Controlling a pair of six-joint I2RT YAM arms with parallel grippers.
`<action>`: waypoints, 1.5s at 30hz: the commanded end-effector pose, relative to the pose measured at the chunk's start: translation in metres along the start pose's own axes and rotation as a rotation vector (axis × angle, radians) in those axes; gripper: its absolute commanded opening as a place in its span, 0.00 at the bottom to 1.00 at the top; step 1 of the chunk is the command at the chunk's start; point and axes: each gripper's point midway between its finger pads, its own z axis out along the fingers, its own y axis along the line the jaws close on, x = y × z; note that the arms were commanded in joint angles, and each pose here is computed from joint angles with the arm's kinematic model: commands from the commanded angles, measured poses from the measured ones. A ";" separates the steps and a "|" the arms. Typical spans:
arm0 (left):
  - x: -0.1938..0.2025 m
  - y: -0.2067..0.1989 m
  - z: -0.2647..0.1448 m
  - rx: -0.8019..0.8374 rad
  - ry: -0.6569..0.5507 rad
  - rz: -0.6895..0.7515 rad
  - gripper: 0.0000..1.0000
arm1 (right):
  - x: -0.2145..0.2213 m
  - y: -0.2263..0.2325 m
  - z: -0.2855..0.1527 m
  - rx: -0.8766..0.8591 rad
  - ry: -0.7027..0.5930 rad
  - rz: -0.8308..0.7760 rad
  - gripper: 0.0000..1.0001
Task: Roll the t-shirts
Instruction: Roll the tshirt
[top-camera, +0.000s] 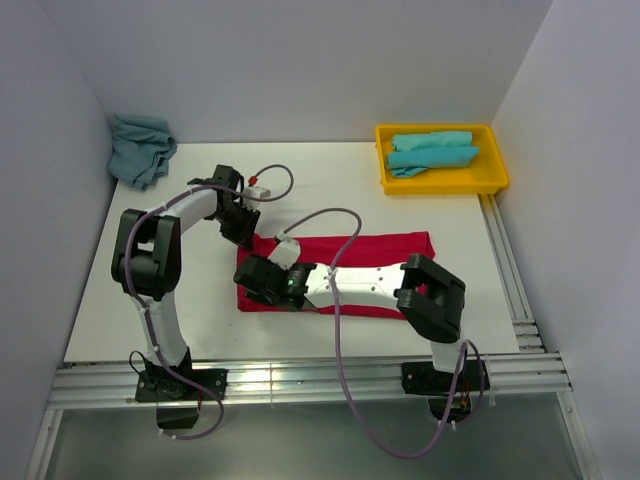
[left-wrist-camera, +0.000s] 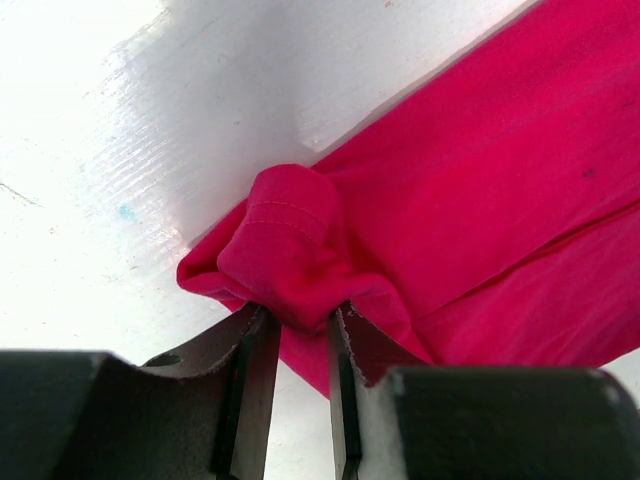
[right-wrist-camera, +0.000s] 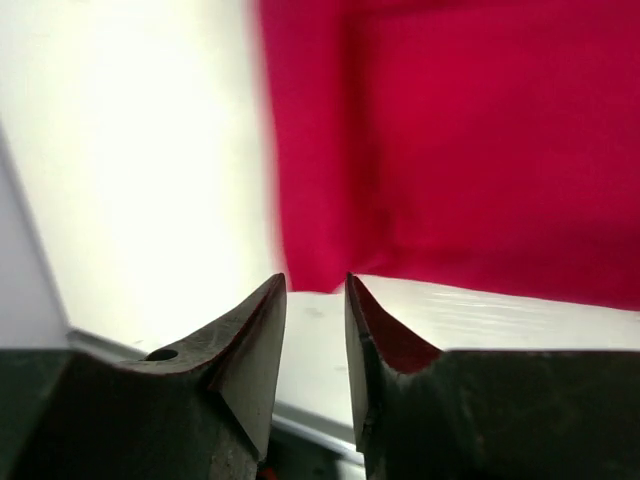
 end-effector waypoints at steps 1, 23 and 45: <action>0.001 0.005 0.011 -0.035 0.006 0.009 0.29 | -0.032 0.023 -0.027 -0.009 -0.103 -0.085 0.38; 0.000 0.005 0.009 -0.048 0.010 0.017 0.30 | -0.020 0.028 0.046 0.143 -0.055 -0.262 0.41; -0.002 0.005 0.009 -0.048 0.010 0.018 0.35 | 0.033 0.006 0.066 0.242 0.088 -0.363 0.52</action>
